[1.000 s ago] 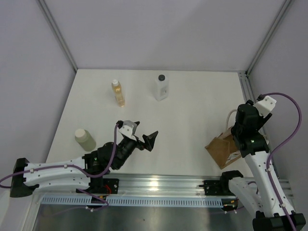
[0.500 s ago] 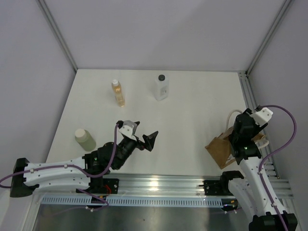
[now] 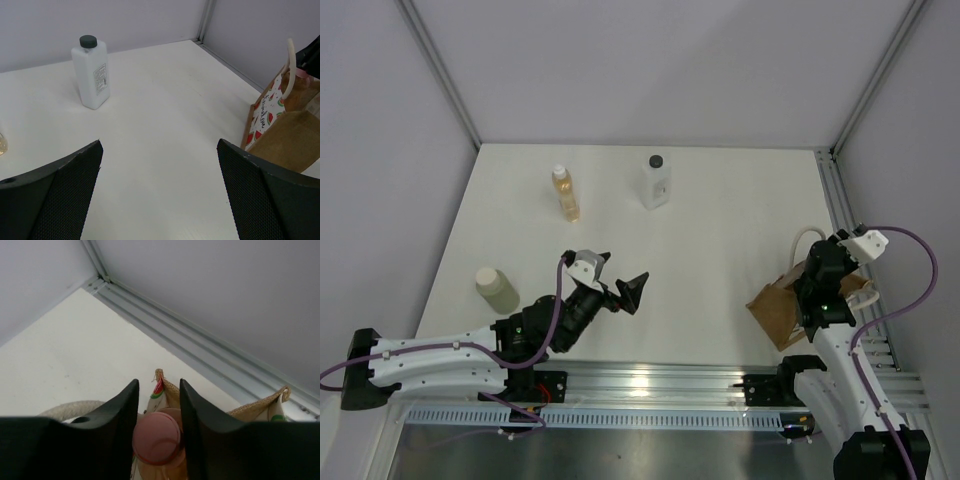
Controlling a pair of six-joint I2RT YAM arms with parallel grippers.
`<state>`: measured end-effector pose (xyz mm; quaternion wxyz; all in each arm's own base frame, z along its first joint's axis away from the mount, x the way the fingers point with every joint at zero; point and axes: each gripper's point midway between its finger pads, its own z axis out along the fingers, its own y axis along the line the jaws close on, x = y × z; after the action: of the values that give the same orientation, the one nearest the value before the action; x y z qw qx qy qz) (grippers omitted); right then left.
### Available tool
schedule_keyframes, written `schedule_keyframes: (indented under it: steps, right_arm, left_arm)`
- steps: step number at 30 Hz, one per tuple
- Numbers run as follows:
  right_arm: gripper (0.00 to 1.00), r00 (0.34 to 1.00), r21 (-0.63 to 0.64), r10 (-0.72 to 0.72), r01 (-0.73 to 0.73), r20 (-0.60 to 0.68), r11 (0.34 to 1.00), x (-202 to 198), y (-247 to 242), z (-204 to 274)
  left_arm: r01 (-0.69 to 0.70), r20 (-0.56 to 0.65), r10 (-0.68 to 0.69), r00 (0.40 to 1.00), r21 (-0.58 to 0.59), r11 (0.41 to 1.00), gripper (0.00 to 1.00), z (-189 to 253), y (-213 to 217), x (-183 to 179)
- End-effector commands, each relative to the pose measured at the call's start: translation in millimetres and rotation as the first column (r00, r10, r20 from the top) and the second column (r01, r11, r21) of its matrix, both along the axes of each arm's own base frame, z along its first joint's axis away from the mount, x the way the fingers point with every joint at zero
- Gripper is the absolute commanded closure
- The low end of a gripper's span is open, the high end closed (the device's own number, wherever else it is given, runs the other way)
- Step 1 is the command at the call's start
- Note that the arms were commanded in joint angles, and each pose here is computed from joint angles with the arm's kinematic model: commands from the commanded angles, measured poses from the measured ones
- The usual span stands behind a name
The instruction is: Place the personal care products into the canvas bag
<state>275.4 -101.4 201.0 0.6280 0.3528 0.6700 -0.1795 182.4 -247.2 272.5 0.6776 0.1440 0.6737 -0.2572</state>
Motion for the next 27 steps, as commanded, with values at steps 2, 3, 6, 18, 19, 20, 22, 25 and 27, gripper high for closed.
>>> schedule_keyframes:
  steps: [2,3,6,18,19,20,22,25,27]
  right_arm:
    - [0.64,0.986,0.05,-0.058,0.05,0.155,0.997,8,-6,13]
    - [0.63,0.987,0.052,-0.06,0.052,0.151,0.997,8,-6,9]
    - [0.62,0.988,0.057,-0.058,0.051,0.14,0.997,9,-6,2]
    - [0.33,0.991,0.07,0.012,-0.022,0.137,0.997,3,4,95]
    - [0.29,0.995,0.074,0.057,-0.063,0.087,0.995,4,10,93]
    - [0.19,0.994,0.076,0.085,-0.09,0.07,0.993,7,14,98]
    - [0.13,0.983,0.096,0.18,-0.181,0.02,0.979,17,29,108]
    - [0.06,0.901,0.122,0.432,-0.432,0.028,0.894,33,72,118]
    - [0.05,0.821,0.112,0.567,-0.57,0.062,0.814,35,105,129]
  left_arm:
    - [-0.004,0.002,0.004,1.0,-0.062,0.998,0.01,15,2,0]
    - [-0.004,0.003,0.004,1.0,-0.067,0.998,0.0,17,2,0]
    - [-0.002,0.004,0.003,1.0,-0.07,0.998,0.01,15,2,0]
    - [-0.011,0.007,0.011,1.0,-0.046,0.999,0.01,13,-1,2]
    - [-0.011,0.006,0.011,1.0,-0.049,0.999,0.01,13,-1,2]
    - [-0.014,0.007,0.014,1.0,-0.043,0.999,0.01,12,-1,3]
    - [-0.017,0.007,0.017,1.0,-0.043,0.999,0.01,12,0,3]
    - [-0.03,0.011,0.03,0.999,-0.045,0.999,0.01,13,3,4]
    - [-0.047,0.009,0.047,0.999,-0.044,0.998,0.01,12,4,6]
